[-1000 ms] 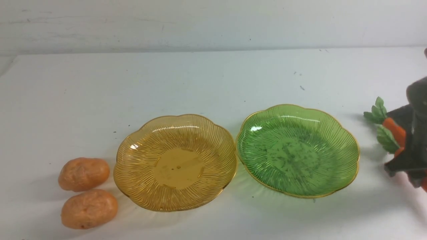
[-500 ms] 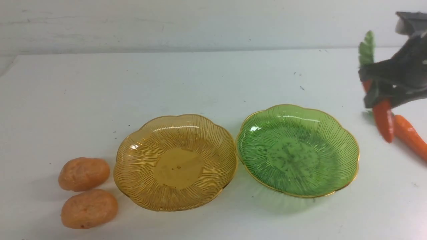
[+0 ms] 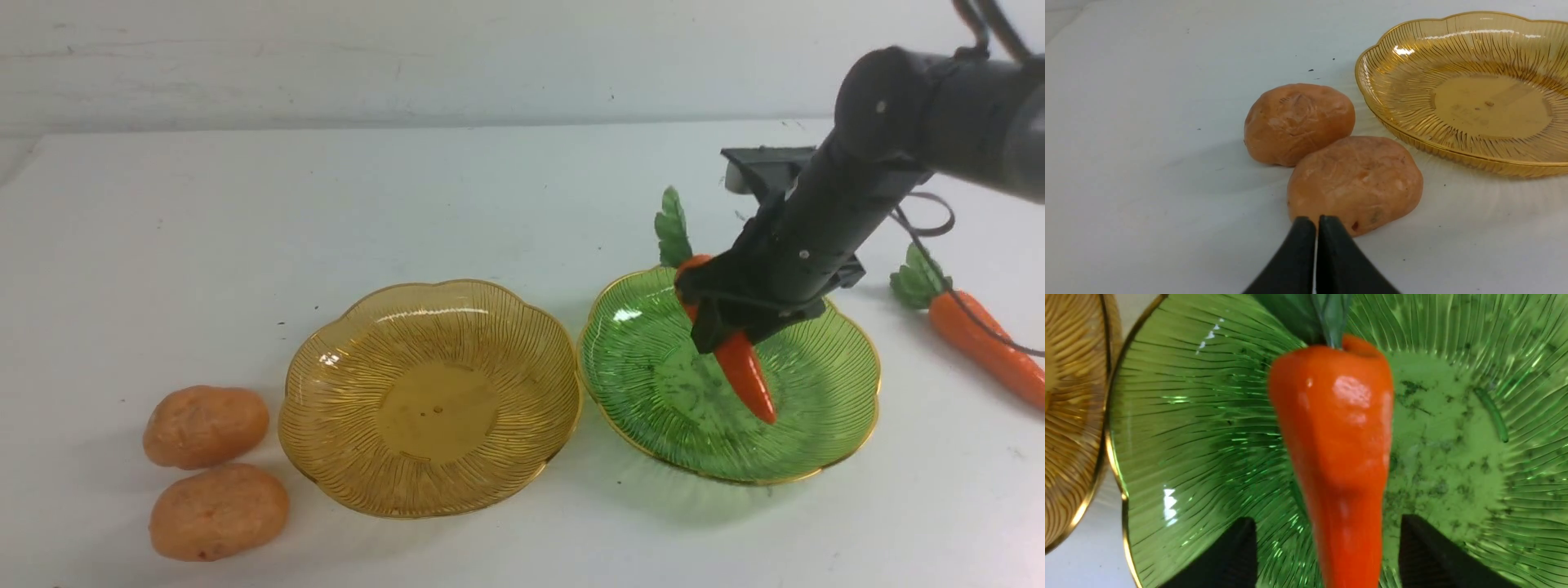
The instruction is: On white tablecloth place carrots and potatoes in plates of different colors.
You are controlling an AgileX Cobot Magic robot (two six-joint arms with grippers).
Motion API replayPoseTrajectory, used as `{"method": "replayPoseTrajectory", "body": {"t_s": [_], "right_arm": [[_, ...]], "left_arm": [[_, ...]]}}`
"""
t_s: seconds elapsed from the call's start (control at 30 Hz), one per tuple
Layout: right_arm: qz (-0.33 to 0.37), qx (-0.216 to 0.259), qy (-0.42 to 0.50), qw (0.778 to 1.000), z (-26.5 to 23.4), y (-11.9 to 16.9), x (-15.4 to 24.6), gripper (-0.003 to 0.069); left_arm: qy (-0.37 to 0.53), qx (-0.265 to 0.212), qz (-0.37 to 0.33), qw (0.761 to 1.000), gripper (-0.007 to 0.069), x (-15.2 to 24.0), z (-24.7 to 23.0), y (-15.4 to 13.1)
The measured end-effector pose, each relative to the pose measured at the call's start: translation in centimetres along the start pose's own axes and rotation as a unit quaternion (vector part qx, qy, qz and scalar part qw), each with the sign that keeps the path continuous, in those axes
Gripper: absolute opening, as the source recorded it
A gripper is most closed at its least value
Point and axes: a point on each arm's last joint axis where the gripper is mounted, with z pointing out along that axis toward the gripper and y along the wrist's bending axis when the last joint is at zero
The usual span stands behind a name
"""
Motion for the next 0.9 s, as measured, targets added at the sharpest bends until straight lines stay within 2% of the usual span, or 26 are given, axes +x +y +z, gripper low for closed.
{"method": "replayPoseTrajectory", "body": {"t_s": [0.1,0.2,0.3,0.37,0.43,0.47,0.5,0.53,0.57,0.63,0.67,0.7,0.73,0.77,0.8,0.83,0.9], "right_arm": [[-0.002,0.007,0.001,1.0,-0.1,-0.1,-0.1,0.0541],[-0.009,0.014,0.008,1.0,-0.8,-0.1,-0.3,0.0594],[-0.022,0.03,0.015,0.999,-1.9,-0.1,-0.7,0.061],[-0.038,0.053,0.005,0.998,-3.0,-0.3,-1.3,0.0596],[-0.057,0.101,-0.016,0.993,-4.5,-0.9,-1.9,0.0534],[-0.056,0.101,-0.018,0.993,-4.6,-0.8,-2.0,0.0516],[-0.061,0.121,-0.022,0.991,-5.3,-1.3,-2.0,0.0448],[-0.059,0.146,-0.032,0.987,-6.7,-2.1,-1.8,0.0347],[-0.056,0.157,-0.036,0.985,-7.3,-2.8,-1.8,0.0298],[-0.034,0.177,-0.049,0.982,-9.0,-4.8,-1.5,0.0129],[-0.02,0.182,-0.054,0.982,-9.6,-5.8,-1.3,0.0071],[0.014,0.19,-0.057,0.98,-10.5,-8.3,-0.9,0.0021],[0.018,0.191,-0.057,0.98,-10.6,-8.6,-0.8,0.0018],[0.055,0.188,-0.051,0.979,-10.7,-11.4,0.1,0.0],[0.06,0.185,-0.048,0.98,-10.6,-11.7,0.2,-0.0001],[0.087,0.181,-0.041,0.979,-10.5,-13.2,0.8,0.0],[0.111,0.173,-0.031,0.978,-9.7,-15.4,1.6,0.0027]], "left_arm": [[0.0,0.0,0.0,1.0,-0.0003,0.0,0.0,0.0],[0.0,0.0,0.0,1.0,-0.0003,0.0,0.0,0.0],[0.0,0.0,0.0,1.0,-0.0003,0.0,0.0,0.0],[0.0,0.0,0.0,1.0,-0.0003,0.0,0.0,0.0],[0.0,0.0,0.0,1.0,-0.0003,0.0,0.0,0.0],[0.0,0.0,0.0,1.0,-0.0003,0.0,0.0,0.0],[0.0,0.0,0.0,1.0,-0.0003,0.0,0.0,0.0],[0.0,0.0,0.0,1.0,-0.0003,0.0,0.0,0.0],[0.0,0.0,0.0,1.0,-0.0003,0.0,0.0,0.0],[0.0,0.0,0.0,1.0,-0.0003,0.0,0.0,0.0],[0.0,0.0,0.0,1.0,-0.0003,0.0,0.0,0.0],[0.0,0.0,0.0,1.0,-0.0003,0.0,0.0,0.0],[0.0,0.0,0.0,1.0,-0.0003,0.0,0.0,0.0],[0.0,0.0,0.0,1.0,-0.0003,0.0,0.0,0.0],[0.0,0.0,0.0,1.0,-0.0003,0.0,0.0,0.0],[0.0,0.0,0.0,1.0,-0.0003,0.0,0.0,0.0],[0.0,0.0,0.0,1.0,-0.0003,0.0,0.0,0.0]]}}
